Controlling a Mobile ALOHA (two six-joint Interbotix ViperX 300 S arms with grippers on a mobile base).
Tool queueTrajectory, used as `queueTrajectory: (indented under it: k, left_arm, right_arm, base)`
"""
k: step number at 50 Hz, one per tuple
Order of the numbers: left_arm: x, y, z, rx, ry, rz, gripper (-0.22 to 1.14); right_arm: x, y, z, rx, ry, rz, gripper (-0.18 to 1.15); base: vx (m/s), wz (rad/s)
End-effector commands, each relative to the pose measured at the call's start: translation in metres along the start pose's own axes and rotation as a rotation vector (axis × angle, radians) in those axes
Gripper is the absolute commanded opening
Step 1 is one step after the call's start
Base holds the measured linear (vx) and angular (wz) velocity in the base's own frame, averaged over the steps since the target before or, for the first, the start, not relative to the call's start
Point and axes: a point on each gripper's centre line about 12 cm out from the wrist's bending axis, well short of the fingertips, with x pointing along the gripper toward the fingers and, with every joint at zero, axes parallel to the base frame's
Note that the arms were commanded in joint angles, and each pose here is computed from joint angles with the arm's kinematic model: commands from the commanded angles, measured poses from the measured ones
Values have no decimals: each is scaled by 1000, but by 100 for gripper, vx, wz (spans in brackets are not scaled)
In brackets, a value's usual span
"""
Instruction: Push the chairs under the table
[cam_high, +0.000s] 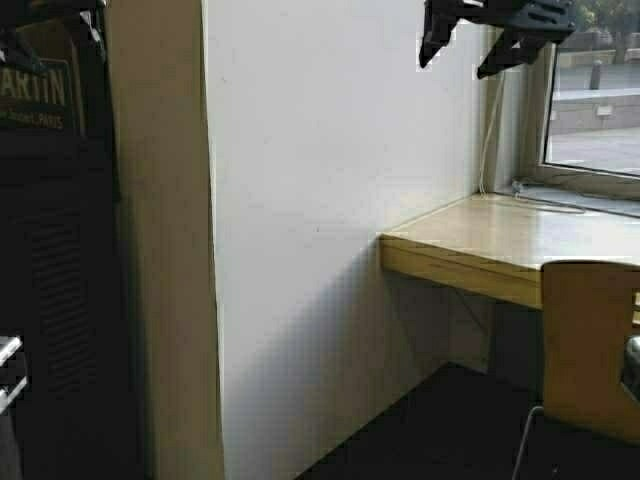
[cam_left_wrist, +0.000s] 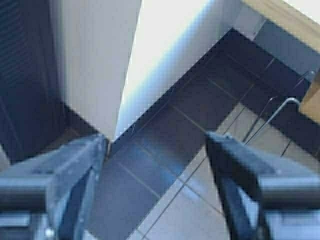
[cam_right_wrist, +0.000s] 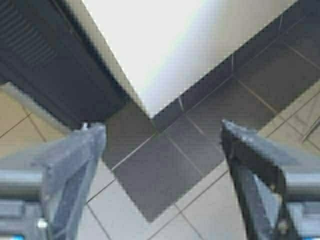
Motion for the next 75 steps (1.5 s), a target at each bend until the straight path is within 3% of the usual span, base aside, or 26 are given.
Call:
queueTrajectory:
  k: [1,23,44,62,75]
  left_arm:
    - [6,0,5,-1,-16,8,93]
    - [6,-2,14,-18,-32,1,93]
    - [20,0,-4,-30,56,13,93]
    - [21,-2,6,-27,42,4,93]
    - [29,0,-2,-28,81,14,93]
  right_arm:
    - [-10,3,21,-4,-65,8,100]
    - [-16,5,29,-4,-86,13,100]
    - [5,1,15,-27,-23,-2,100]
    - [-1,-16,17,-6,-10,-40,100]
    - [6,-17,11,1,17,-43,100]
  base:
    - [-39,0]
    - [-37,-15]
    - [-34,-39]
    - [-33,-11]
    - [-25,-12]
